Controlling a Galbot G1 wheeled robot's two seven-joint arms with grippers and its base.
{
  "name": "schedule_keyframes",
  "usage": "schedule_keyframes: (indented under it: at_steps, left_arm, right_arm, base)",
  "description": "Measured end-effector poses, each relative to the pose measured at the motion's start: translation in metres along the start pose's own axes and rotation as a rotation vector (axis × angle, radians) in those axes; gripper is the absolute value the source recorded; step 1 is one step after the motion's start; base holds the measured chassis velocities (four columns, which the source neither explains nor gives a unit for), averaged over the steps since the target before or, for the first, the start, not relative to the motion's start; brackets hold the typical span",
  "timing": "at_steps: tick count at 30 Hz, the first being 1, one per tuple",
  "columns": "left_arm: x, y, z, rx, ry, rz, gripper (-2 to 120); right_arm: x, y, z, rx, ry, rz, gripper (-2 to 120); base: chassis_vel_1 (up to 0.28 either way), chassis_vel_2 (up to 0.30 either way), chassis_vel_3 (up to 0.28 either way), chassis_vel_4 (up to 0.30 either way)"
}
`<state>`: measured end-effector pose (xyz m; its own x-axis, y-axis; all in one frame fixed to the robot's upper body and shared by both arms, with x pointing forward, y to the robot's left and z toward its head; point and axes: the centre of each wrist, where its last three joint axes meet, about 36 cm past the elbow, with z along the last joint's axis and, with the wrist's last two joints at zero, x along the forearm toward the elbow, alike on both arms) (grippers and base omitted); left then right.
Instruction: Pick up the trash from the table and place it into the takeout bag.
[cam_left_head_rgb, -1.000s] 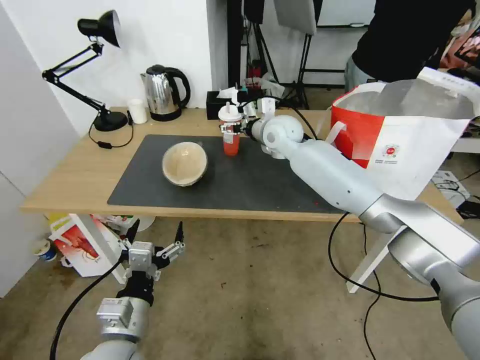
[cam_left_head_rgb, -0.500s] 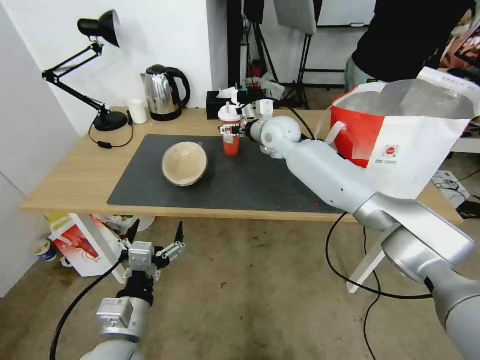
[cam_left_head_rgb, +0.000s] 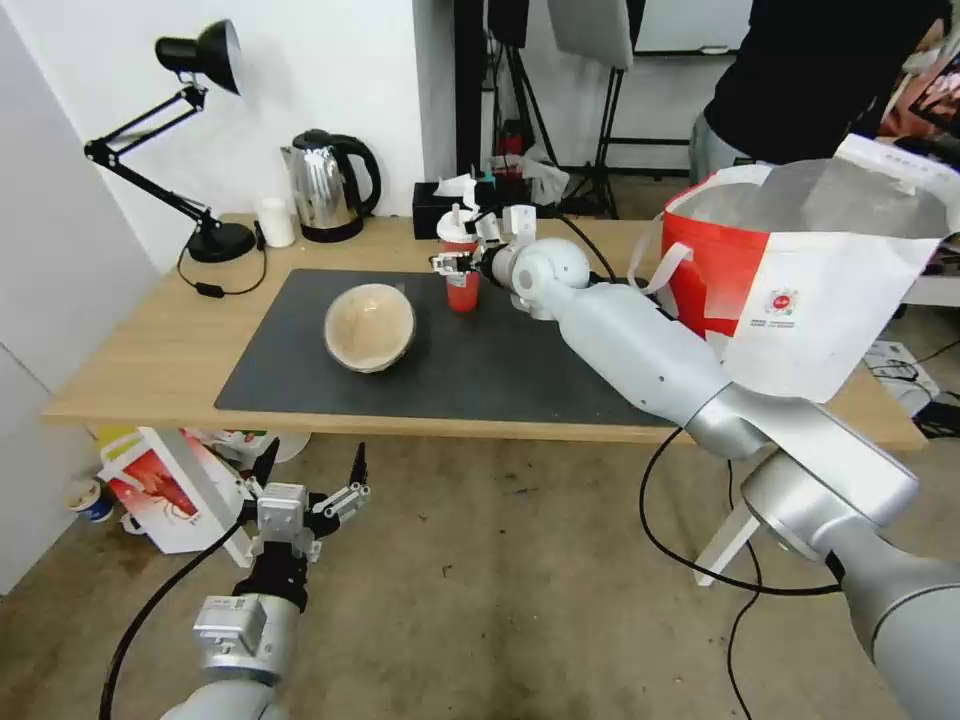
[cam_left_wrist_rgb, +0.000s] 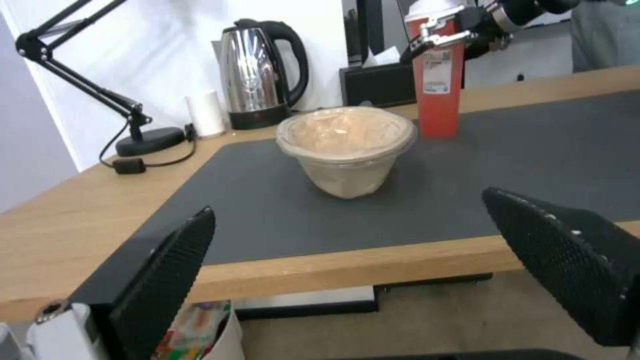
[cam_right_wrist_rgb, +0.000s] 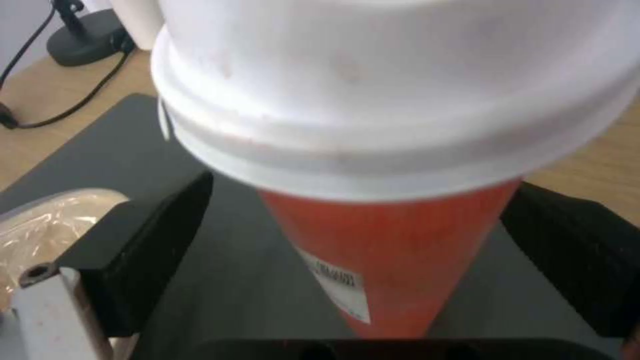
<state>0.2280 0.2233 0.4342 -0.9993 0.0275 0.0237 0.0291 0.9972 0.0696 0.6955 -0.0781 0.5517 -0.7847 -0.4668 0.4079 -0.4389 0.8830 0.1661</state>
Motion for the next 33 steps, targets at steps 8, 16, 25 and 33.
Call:
schedule_keyframes:
  at_steps: [8, 16, 25, 33]
  left_arm:
    - [0.000, 0.000, 0.000, 0.000, 0.000, 0.000, 100]
    - [0.000, 0.000, 0.000, 0.000, 0.000, 0.000, 100]
    - [0.000, 0.000, 0.000, 0.000, 0.000, 0.000, 100]
    - [0.000, 0.000, 0.000, 0.000, 0.000, 0.000, 100]
  right_arm:
    - [-0.004, 0.002, 0.002, -0.005, -0.015, 0.004, 100]
    - [0.000, 0.003, 0.003, -0.001, -0.035, -0.003, 69]
    - [0.012, 0.008, 0.007, -0.015, -0.045, -0.012, 45]
    - [0.037, -0.005, -0.006, -0.012, -0.078, 0.000, 28]
  base:
    - [0.000, 0.000, 0.000, 0.000]
    - [0.000, 0.000, 0.000, 0.000]
    - [0.000, 0.000, 0.000, 0.000]
    - [0.000, 0.000, 0.000, 0.000]
